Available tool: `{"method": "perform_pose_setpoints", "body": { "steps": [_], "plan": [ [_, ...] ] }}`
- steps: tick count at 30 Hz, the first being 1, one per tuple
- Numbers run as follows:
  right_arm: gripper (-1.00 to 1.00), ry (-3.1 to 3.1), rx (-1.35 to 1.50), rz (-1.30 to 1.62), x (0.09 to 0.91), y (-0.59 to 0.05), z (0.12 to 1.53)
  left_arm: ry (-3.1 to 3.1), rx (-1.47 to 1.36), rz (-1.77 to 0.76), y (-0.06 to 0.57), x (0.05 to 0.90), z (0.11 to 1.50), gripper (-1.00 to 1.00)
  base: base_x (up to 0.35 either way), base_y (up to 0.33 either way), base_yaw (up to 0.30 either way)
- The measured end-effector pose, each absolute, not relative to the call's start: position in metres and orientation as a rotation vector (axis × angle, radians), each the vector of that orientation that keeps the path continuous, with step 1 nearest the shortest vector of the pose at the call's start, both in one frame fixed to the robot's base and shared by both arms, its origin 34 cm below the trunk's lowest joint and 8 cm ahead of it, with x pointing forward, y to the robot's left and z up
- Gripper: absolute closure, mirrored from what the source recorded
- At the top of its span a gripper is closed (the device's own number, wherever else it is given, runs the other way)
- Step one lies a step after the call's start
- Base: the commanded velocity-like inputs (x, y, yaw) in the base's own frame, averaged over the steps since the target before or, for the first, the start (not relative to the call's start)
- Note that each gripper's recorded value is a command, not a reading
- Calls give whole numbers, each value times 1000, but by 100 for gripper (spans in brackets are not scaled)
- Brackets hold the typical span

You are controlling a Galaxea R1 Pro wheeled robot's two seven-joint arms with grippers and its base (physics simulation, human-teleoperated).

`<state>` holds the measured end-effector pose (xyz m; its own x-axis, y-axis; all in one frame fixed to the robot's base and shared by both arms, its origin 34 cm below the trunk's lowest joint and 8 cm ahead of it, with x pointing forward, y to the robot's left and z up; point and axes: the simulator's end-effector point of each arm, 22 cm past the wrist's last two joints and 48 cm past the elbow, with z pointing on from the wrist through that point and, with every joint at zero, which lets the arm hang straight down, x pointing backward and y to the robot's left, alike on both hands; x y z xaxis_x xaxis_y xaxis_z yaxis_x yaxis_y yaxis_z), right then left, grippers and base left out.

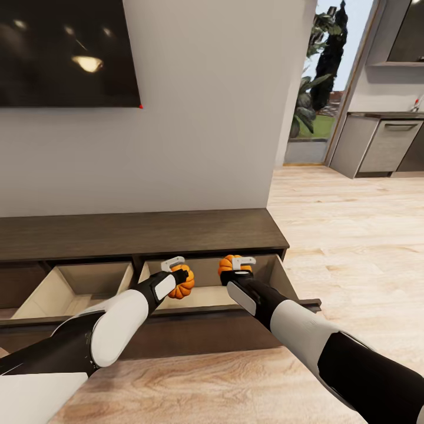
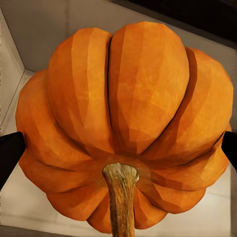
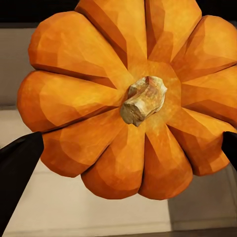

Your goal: Place each of the two pumpkins and all three candles from the living room inside a cabinet in the living room (use any cabinet), then make sure every cabinet is closed, and position the cauldron so it is next to a table in the living room.

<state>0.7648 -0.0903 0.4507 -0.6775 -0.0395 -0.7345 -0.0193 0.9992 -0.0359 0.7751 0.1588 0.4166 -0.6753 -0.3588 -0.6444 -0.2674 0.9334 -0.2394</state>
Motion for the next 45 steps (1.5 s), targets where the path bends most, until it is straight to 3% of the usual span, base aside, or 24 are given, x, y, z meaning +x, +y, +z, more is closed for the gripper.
{"method": "perform_pose_setpoints", "body": {
  "steps": [22, 23, 24, 45],
  "plan": [
    [100, 2336, -33, -41, 762, -95, 437, 2360, -446, -159, 159, 774, 408, 100, 0, 0, 0],
    [-100, 2337, -33, -42, 762, -95, 437, 2360, -446, -159, 160, 774, 408, 100, 0, 0, 0],
    [-100, 2336, -33, -42, 762, -95, 437, 2360, -446, -159, 160, 774, 408, -100, 0, 0, 0],
    [-100, 2319, -23, -44, 764, -98, 445, 2347, -443, -161, 160, 775, 417, -100, 0, 0, 0]
  ]
}}
